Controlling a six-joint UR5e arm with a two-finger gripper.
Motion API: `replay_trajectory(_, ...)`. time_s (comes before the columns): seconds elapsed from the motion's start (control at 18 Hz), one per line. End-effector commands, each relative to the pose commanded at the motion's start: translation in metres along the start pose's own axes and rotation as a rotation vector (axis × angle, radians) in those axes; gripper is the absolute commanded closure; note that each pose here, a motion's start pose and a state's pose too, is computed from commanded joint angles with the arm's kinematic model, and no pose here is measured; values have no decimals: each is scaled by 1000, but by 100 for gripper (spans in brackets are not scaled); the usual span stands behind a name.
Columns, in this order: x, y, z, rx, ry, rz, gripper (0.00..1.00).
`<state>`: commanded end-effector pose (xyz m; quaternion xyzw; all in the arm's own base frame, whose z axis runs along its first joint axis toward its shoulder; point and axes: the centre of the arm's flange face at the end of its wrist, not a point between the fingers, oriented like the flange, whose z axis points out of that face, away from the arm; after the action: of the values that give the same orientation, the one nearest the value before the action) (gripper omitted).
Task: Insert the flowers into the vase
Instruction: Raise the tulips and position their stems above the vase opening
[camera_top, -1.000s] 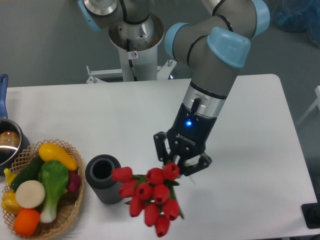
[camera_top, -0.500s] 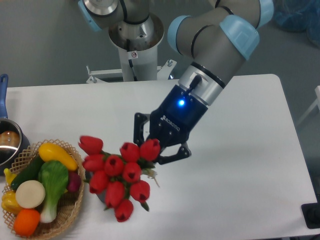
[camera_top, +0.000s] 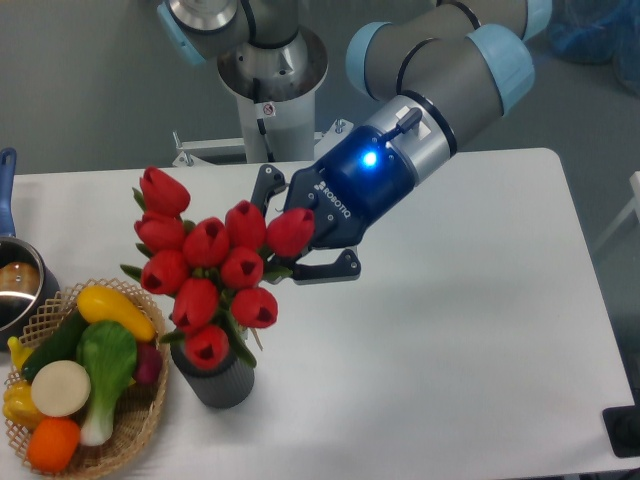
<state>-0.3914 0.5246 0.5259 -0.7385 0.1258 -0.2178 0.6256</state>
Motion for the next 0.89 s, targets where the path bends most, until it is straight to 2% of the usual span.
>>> replay_trajectory(0.5,9,-2,2,3,5,17,86)
replay_trajectory(0.89,24,17,5,-7,9,-8,87)
